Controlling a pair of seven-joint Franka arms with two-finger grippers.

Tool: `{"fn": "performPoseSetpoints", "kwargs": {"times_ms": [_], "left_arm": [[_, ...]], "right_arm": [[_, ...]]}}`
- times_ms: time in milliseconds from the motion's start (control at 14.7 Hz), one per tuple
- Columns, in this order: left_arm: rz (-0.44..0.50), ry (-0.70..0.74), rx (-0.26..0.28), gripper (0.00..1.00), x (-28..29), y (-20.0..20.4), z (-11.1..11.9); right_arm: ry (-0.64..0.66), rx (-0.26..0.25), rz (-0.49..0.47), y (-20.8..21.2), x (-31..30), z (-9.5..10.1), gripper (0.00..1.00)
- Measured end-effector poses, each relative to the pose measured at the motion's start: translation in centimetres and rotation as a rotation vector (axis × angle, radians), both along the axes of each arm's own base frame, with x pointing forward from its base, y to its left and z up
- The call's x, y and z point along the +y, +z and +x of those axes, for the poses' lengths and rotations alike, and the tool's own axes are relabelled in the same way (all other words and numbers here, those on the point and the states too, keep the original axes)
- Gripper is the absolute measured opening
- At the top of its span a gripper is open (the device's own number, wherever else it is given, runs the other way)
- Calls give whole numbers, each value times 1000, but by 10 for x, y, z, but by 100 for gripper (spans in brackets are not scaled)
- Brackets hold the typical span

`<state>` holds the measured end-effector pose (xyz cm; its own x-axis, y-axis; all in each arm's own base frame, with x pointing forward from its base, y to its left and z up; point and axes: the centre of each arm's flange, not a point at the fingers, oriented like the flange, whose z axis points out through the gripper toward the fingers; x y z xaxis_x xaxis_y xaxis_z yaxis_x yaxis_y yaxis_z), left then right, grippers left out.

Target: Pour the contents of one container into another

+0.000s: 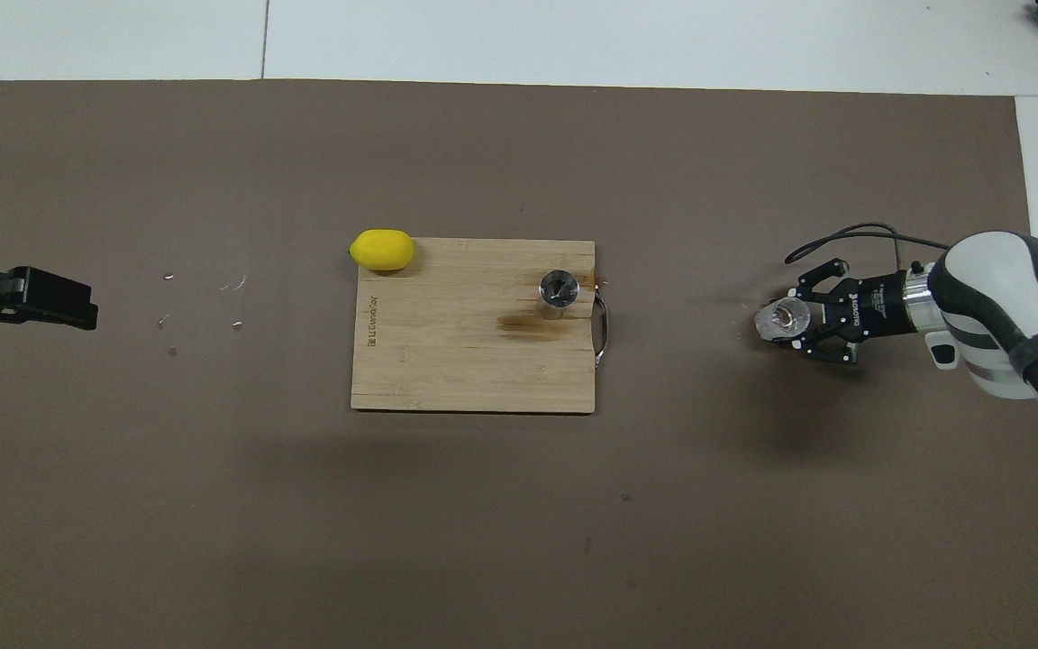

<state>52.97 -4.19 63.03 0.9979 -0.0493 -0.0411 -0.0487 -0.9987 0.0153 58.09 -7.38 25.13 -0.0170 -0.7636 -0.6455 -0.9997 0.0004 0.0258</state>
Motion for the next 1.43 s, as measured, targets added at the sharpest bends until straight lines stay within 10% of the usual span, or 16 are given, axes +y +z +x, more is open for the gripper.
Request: {"fn": "performPoseSetpoints", "kwargs": {"times_ms": [204,544,1428], "left_arm": [[0,0,0,100,0,0,0],[0,0,0,100,0,0,0],[0,0,0,100,0,0,0]], "right_arm": [[0,1,2,-1,0,-1,55],[41,-35,-26,13,-2,-1,100],[816,-152,-356,113,84,-25,100]]}}
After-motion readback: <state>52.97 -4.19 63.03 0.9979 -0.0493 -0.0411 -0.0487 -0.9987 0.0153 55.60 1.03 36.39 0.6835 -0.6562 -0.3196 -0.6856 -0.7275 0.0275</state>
